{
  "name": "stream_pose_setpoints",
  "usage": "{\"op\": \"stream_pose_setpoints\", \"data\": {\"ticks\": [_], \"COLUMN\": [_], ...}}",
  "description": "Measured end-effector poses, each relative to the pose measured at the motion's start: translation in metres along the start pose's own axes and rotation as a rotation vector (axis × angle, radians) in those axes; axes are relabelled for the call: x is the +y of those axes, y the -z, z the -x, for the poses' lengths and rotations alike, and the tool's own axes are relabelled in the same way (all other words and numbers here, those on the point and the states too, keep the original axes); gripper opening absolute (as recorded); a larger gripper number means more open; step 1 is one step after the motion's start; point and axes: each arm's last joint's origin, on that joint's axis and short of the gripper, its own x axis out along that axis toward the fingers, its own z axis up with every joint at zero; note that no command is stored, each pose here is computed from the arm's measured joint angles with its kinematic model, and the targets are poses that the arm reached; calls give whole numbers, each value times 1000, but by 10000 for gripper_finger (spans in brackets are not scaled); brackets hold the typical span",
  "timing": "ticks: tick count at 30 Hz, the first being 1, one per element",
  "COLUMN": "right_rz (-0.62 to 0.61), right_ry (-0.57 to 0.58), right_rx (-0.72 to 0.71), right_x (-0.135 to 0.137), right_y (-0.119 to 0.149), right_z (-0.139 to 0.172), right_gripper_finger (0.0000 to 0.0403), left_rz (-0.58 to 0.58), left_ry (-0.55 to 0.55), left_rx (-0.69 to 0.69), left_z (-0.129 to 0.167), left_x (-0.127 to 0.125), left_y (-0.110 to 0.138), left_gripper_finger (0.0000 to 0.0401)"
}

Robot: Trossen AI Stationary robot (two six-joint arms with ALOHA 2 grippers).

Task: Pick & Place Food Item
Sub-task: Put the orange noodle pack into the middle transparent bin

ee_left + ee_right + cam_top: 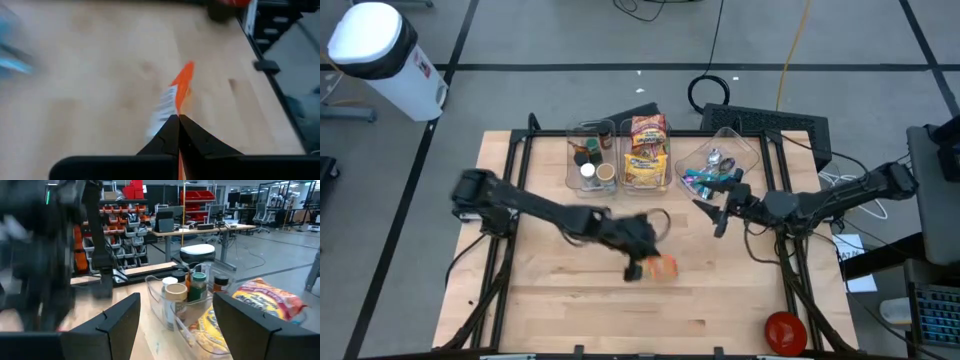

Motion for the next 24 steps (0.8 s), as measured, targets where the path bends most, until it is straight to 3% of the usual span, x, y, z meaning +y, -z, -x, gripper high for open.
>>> {"op": "stream_pose_setpoints", "data": {"ticks": [6, 11, 17, 24], "right_rz": [5, 2, 13, 6], "right_ry": [1, 1, 4, 6], "right_rx": [-3, -12, 11, 9], "right_x": [-8, -10, -9, -9], "right_y": [-8, -10, -7, -7], "right_z": [13, 16, 14, 14], "right_gripper_finger": [242, 242, 242, 242], "left_rz": [-158, -205, -237, -169], "left_ry": [-217, -391, -537, -497], "left_rx": [-168, -227, -195, -148], "left_z": [94, 139, 156, 138], "left_x": [22, 63, 127, 192], "left_y": [-41, -53, -52, -36], "left_gripper_finger": [2, 1, 1, 1]}}
